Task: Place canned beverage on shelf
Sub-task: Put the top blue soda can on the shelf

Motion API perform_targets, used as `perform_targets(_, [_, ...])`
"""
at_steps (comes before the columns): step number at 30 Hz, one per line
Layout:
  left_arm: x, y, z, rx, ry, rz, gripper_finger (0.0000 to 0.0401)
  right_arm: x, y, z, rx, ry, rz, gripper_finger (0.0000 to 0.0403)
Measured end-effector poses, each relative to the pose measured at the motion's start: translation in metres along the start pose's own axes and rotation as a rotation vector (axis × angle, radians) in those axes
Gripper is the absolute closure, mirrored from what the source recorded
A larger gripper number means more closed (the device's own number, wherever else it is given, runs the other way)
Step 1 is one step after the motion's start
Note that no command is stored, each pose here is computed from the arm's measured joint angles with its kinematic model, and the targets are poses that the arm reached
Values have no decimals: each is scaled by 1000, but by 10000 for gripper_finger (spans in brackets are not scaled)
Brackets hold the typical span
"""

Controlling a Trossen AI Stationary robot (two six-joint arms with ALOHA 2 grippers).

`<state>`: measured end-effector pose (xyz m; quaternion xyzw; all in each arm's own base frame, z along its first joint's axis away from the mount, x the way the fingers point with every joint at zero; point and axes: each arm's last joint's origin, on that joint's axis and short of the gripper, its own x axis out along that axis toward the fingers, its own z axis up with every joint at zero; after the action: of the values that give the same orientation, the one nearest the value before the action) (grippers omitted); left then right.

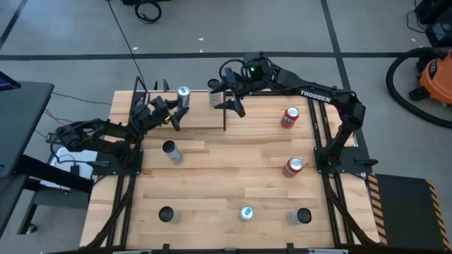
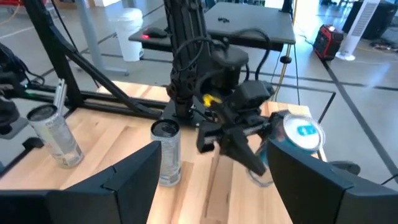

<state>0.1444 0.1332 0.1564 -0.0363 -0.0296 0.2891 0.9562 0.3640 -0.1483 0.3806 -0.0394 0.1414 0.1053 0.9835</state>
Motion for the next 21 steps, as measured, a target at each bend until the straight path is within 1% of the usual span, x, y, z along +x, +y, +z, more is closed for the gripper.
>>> perform_targets(2, [0, -2, 1, 2, -14, -16, 170, 2, -5, -2, -13, -15, 6, 104])
perform_targets(4, [0, -4, 3, 5, -26, -32, 170, 1, -9, -4, 3, -23, 13, 104])
perform_targets(6, [0, -5, 4, 9, -42, -48, 170, 2, -14, -3, 2, -37, -17, 104])
perform_targets(8, [0, -4, 4, 10, -38, -46, 170, 2, -16, -7, 11, -16, -53, 104])
perform_targets(11, [0, -3, 4, 15, -36, -37, 170, 3, -18, -9, -32, 17, -111, 97])
perform_targets(16, [0, -1, 4, 9, -34, -36, 167, 7, -13, -5, -131, 13, -143, 61])
perform_targets(19, [0, -3, 5, 13, -40, -96, 158, 12, -13, 0, -178, -44, -158, 31])
perform_targets(21, [0, -4, 6, 16, -47, -131, 153, 12, -16, 2, -191, -91, -144, 15])
